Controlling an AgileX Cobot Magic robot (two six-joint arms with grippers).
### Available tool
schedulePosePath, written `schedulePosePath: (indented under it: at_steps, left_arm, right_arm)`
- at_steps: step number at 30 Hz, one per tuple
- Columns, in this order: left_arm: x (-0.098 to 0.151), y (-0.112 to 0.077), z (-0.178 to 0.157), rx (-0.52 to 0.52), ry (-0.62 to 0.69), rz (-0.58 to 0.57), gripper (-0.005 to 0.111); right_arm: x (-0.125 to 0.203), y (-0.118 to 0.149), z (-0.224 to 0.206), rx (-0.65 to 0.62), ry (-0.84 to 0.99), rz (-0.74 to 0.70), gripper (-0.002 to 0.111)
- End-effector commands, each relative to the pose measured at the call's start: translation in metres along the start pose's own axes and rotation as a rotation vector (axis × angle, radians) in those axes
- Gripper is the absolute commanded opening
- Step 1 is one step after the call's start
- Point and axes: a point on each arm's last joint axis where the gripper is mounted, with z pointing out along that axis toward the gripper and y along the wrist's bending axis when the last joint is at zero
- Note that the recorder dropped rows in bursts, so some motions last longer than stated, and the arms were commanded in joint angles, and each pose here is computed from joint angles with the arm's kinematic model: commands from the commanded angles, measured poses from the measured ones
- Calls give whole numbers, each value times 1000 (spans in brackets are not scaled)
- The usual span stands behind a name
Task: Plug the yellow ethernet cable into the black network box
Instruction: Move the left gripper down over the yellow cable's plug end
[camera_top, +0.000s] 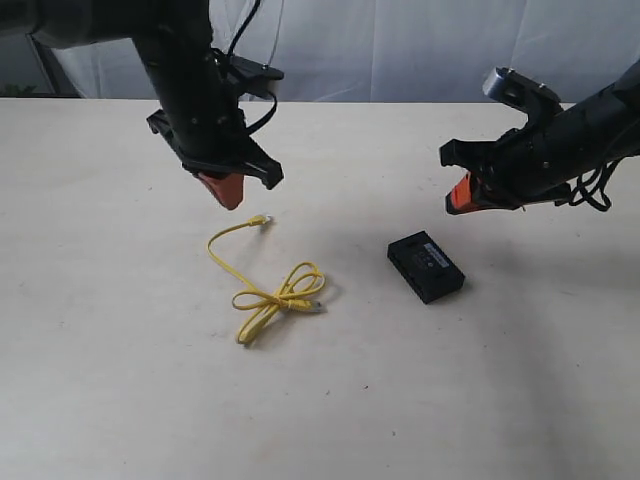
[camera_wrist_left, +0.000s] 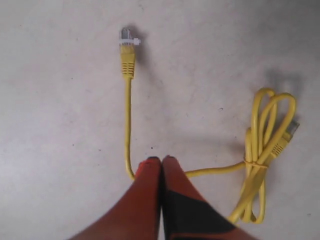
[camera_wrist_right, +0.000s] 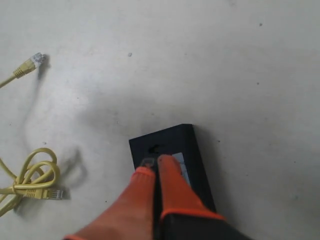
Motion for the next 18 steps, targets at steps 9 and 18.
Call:
schedulePosePath:
  at_steps: [9,18]
  left_arm:
    - [-26,-8,44,-68,86,42,0]
    - [-50,-4,49,-93,32,109,0]
  right_arm:
    - [-3,-2,-2,12,-27,1,0]
    - [-4,-3,-2,19,-36,1,0]
